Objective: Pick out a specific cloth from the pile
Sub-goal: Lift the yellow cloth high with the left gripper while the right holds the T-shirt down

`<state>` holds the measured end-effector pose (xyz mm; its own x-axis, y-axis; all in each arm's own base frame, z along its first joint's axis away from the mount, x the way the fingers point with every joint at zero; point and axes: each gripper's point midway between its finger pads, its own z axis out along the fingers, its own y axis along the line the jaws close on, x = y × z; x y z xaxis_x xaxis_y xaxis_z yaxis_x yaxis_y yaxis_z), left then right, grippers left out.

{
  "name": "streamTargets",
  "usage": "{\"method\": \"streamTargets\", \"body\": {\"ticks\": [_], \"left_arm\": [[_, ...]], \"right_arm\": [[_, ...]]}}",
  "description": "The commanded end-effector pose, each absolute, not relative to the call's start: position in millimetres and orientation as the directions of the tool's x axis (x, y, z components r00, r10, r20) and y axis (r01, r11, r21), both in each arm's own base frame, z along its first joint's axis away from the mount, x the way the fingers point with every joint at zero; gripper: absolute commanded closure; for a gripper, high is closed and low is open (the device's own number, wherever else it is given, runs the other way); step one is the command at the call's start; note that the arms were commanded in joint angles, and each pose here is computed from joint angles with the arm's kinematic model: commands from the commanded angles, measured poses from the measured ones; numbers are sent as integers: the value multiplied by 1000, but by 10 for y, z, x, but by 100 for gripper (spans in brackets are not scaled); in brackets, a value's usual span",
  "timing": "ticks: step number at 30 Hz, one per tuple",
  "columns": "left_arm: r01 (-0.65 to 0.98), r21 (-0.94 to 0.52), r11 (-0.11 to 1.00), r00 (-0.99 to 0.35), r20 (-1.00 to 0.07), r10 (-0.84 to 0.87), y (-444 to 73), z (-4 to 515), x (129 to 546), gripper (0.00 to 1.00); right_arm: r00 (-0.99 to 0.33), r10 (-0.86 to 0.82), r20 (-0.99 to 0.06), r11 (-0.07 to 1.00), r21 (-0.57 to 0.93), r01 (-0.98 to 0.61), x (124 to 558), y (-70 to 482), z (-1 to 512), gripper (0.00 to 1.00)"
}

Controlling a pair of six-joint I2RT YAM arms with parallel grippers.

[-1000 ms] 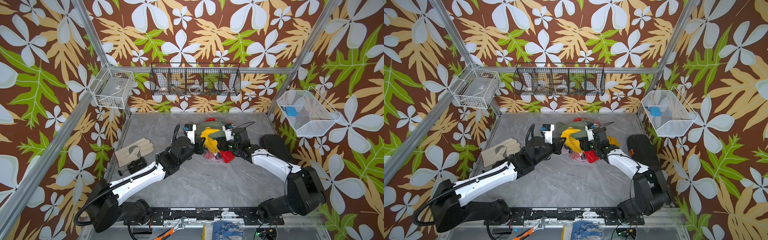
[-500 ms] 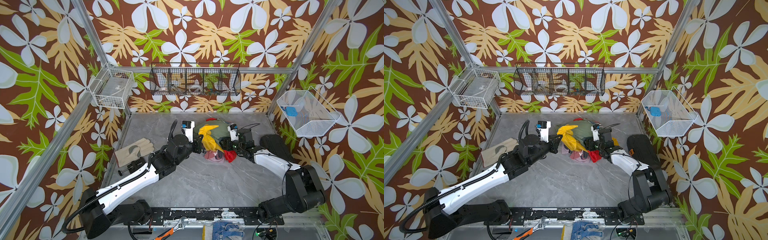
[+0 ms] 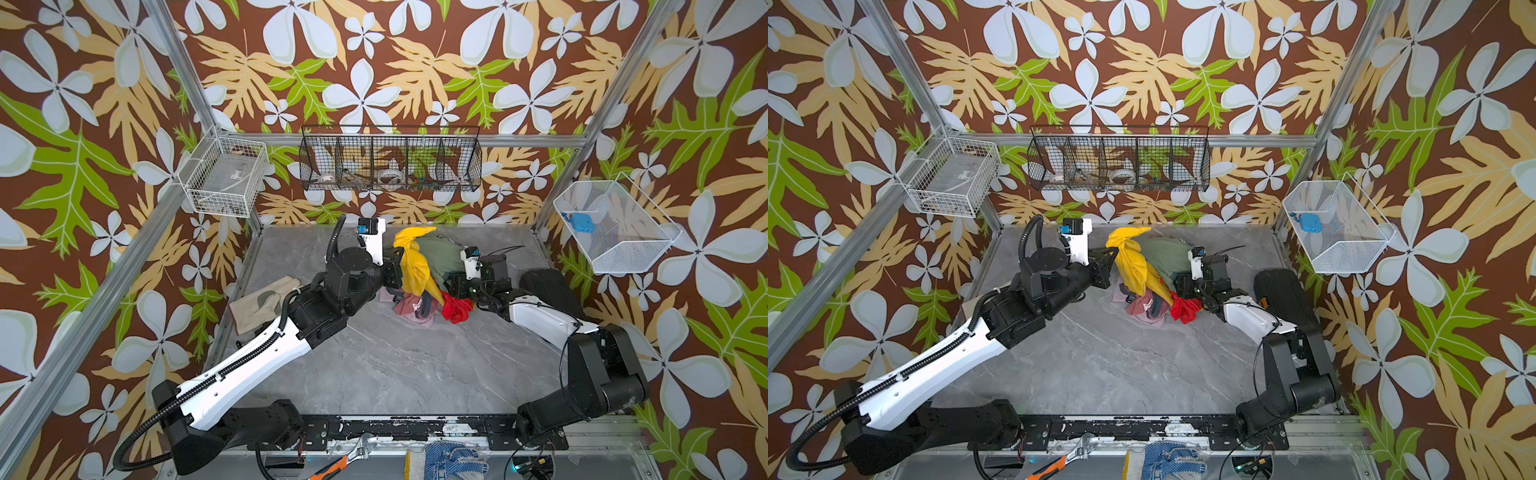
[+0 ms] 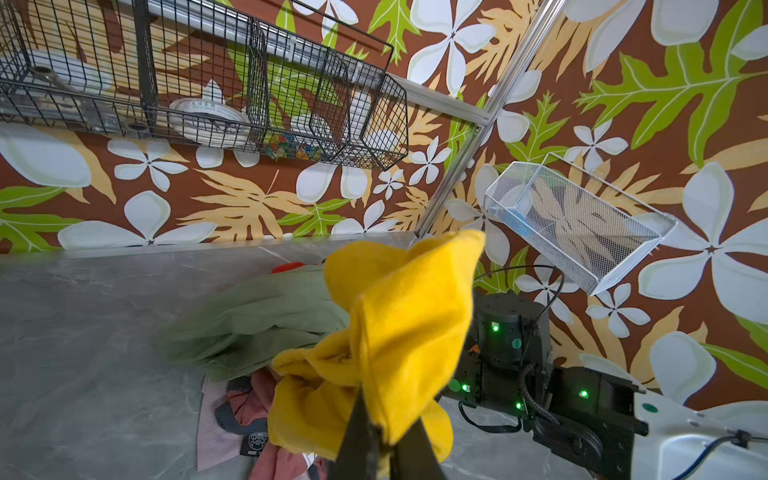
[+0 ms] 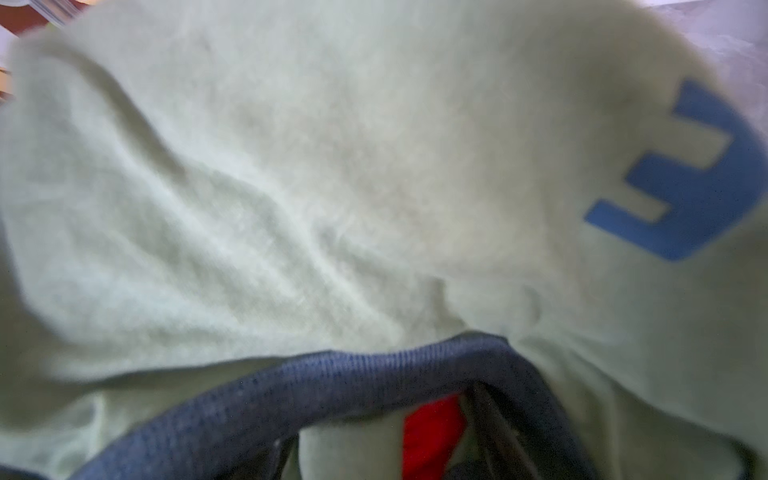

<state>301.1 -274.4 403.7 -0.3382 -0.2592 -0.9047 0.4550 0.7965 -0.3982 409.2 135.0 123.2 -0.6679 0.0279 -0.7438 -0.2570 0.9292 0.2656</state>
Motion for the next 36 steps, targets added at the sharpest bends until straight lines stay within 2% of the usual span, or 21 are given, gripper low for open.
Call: {"method": "streamTargets", "body": {"ticks": [1,10,16,25,36], "left_arm": [[468,-411,783,-271,-910,-315,-2722,4350,3038,100],[467,-399,789,-192,-917,-350,-2675,4782,3080,100],[486,-406,774,-198,-913,-355,-2789,4825,3132,100],[484,-404,776,-83,-904,-419,-2546,5441,3029,100],[515,-390,763,-56,-904,-424,-2561,5584,2975,100]], "right_arm": [[-698,6,-716,950,221,-218,4037,1238,1107,33],[-702,-18,-712,961,182,-210,3996,1166,1003,33],[-698,-13,-716,960,187,-210,4013,1175,1013,33],[-715,-9,-699,968,172,-180,4033,1129,934,33],[-701,-20,-713,952,200,-230,4007,1218,995,33]]}}
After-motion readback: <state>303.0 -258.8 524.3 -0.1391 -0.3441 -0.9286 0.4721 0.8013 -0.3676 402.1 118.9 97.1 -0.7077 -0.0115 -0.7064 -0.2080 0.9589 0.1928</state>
